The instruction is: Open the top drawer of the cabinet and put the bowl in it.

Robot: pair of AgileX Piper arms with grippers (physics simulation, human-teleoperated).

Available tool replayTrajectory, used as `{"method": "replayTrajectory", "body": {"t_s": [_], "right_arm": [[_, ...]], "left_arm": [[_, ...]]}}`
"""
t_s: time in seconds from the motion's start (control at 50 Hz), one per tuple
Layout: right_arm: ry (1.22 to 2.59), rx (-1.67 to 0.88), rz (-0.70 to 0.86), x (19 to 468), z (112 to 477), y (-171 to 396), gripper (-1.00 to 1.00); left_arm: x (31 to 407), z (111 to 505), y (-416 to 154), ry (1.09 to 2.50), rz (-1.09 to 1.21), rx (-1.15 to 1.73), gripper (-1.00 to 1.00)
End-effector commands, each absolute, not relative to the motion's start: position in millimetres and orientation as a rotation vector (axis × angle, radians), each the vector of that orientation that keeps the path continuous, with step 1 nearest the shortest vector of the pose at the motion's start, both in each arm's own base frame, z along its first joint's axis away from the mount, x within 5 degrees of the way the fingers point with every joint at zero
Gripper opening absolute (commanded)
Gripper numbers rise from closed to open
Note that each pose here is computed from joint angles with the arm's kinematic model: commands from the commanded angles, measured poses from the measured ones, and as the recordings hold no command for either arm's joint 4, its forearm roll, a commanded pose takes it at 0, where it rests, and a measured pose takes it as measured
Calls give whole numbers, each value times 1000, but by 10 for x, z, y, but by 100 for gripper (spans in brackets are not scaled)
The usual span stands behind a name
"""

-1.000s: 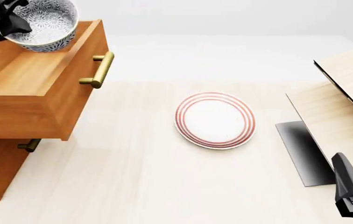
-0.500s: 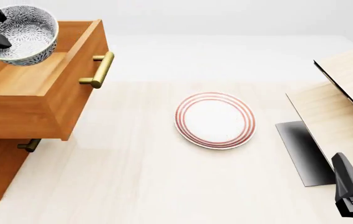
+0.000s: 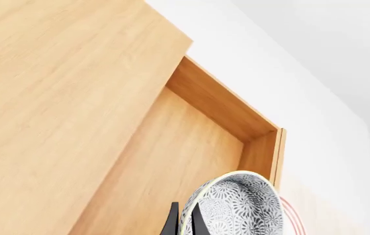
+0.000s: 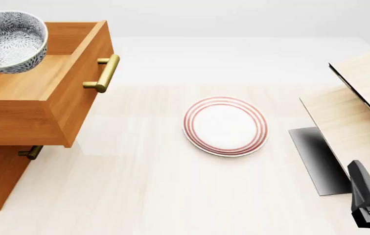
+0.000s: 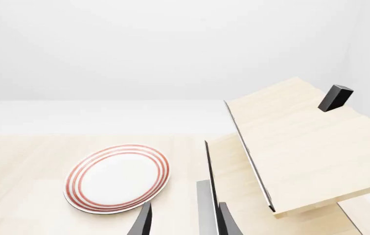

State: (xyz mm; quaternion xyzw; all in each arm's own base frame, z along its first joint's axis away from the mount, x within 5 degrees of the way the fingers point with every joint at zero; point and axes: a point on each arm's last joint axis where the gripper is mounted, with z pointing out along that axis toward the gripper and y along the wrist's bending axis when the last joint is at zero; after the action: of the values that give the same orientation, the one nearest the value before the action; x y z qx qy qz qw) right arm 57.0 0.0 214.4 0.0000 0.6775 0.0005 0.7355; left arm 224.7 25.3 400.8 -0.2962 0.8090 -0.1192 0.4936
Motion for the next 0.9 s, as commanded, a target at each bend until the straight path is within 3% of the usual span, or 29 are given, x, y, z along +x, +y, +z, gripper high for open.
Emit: {"method": "replayTrajectory", "body": {"t_s": [0.02,0.9], "right_arm": [[1487,0,1,568,2142,0,100],[1488,0,0,568,2142,0,100]], "left_arm": [[2345,3955,305,1957,-281,-737,-100],[3015,3648,415,1998,-269,-764,-100]]}}
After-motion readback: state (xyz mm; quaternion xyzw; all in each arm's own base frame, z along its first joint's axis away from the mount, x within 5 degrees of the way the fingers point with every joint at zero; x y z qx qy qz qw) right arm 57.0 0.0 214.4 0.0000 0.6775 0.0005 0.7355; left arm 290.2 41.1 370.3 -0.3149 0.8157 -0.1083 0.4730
